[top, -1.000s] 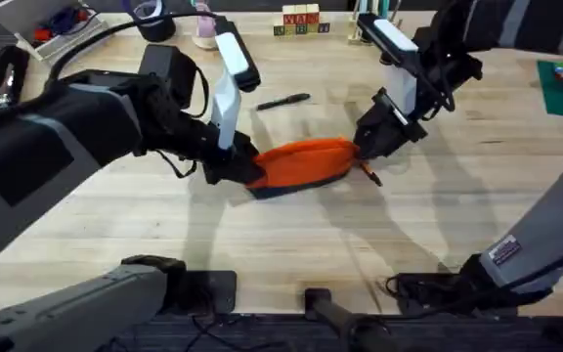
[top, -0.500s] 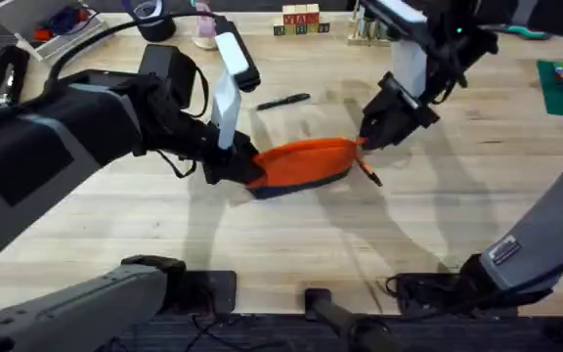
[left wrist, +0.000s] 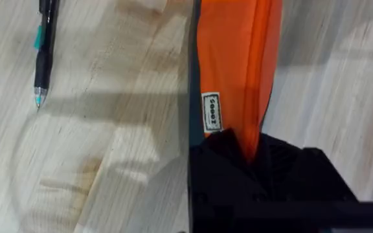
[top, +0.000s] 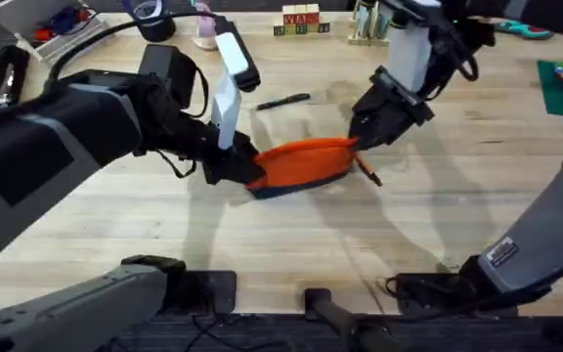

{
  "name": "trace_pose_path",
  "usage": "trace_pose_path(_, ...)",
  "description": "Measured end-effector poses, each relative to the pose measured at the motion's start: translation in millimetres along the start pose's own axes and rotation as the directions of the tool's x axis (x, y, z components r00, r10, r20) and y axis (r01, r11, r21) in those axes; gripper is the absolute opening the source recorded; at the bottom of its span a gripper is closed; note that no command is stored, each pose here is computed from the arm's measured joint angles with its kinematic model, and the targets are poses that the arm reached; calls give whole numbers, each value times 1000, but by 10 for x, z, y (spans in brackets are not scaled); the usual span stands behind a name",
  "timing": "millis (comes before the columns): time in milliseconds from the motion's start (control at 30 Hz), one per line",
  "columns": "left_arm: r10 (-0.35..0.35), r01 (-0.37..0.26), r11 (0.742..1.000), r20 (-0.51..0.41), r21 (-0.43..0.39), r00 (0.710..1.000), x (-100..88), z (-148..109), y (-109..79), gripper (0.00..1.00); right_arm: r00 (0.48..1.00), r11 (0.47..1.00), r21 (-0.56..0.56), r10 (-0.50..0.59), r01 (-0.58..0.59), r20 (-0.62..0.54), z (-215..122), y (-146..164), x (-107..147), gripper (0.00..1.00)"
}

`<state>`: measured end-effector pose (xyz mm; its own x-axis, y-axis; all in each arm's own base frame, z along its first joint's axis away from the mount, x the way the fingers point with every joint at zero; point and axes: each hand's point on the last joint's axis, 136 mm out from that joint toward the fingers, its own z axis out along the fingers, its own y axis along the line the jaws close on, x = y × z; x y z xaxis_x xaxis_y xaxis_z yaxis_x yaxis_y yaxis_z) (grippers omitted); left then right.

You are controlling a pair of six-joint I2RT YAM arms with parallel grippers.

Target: Unzip the bag, pick up the pens from the table one at a time and place them inside, then zip the bag closed.

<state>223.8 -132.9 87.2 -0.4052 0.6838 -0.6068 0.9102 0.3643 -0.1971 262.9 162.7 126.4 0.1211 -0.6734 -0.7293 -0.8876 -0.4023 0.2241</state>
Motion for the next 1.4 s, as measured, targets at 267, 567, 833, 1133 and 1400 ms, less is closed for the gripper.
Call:
trace_pose_path(267, -2, 2, 1000, -1, 2, 1000, 4, 0, -5, 42, 997, 996, -45, -77, 78, 21, 197, 14, -240, 32)
trace_pose_path(567, -2, 2, 1000, -3, 2, 1000, 7, 0, -4, 42, 978, 985, -19, -165, 169, 130, 315, -35, -544, 31)
trace_pose_path(833, -4, 4, 1000, -4, 4, 1000, 9, 0, -12, 42, 950, 957, -25, -284, 289, 128, 550, -83, -728, 31)
trace_pose_path(1133, -7, 7, 1000, -3, 9, 1000, 11, 0, -23, 42, 906, 909, -41, -407, 414, 118, 879, -117, -963, 31)
trace_pose_path(1400, -13, 13, 1000, -4, 18, 1000, 20, 3, -44, 42, 901, 902, -69, -418, 427, 117, 1006, -68, -1046, 31)
